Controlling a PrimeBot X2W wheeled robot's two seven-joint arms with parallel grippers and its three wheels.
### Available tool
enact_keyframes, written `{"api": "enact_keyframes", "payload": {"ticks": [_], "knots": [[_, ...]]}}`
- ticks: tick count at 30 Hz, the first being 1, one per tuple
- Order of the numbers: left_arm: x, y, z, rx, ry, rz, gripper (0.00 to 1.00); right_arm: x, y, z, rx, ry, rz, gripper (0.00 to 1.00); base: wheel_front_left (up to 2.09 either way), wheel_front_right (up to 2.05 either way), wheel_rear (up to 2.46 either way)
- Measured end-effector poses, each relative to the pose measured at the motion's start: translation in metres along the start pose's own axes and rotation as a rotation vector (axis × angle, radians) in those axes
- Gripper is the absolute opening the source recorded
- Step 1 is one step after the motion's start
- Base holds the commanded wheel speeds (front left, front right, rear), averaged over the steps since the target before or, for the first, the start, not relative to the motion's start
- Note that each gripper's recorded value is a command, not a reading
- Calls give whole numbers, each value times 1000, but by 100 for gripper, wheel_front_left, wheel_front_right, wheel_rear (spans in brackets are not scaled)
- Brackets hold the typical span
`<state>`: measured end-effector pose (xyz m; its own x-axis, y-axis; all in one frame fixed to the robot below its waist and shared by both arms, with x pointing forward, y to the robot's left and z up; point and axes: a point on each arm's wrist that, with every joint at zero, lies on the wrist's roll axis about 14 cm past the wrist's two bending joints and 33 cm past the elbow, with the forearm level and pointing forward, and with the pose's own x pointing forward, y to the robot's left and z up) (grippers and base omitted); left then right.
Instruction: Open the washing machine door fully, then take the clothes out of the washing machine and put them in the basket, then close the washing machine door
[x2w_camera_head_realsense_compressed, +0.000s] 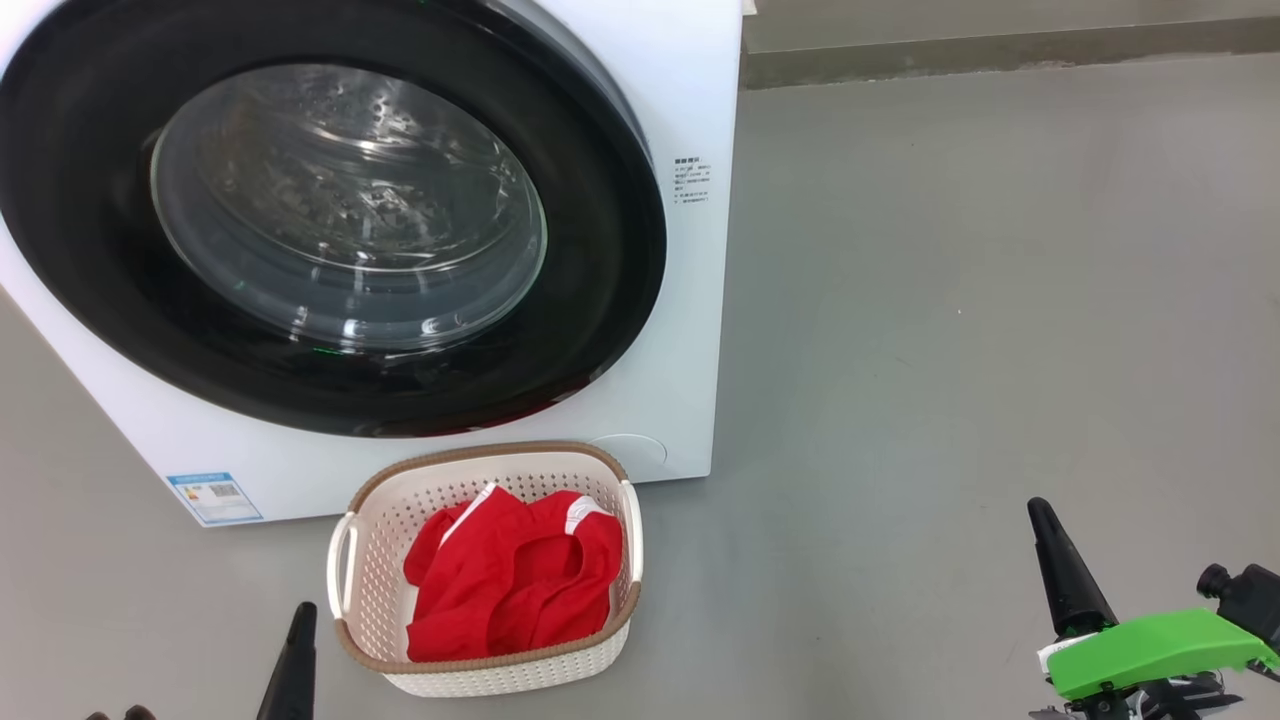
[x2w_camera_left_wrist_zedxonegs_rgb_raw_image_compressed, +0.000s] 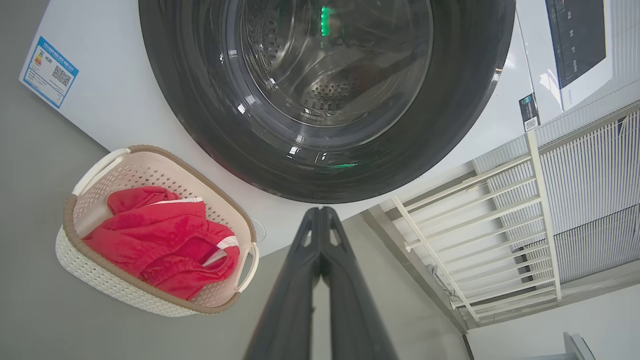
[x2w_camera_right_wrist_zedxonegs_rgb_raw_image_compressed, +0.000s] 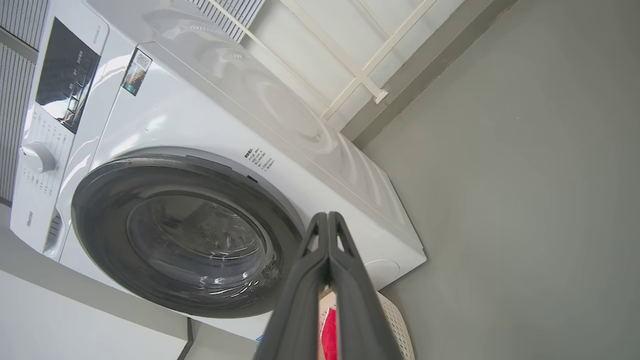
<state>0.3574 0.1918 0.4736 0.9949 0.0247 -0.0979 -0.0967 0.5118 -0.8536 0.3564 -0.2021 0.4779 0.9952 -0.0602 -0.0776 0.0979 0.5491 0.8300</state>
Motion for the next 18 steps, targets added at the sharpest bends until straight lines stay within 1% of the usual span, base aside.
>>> {"api": "enact_keyframes", "payload": {"ticks": [13, 18], "knots": [[3, 1, -1, -132, 16, 6, 0, 2, -3, -3, 153, 20, -13, 0, 0, 0, 0], [7, -4, 1, -170, 14, -6, 0, 6, 1, 0, 193, 17, -3, 0, 0, 0, 0]]}}
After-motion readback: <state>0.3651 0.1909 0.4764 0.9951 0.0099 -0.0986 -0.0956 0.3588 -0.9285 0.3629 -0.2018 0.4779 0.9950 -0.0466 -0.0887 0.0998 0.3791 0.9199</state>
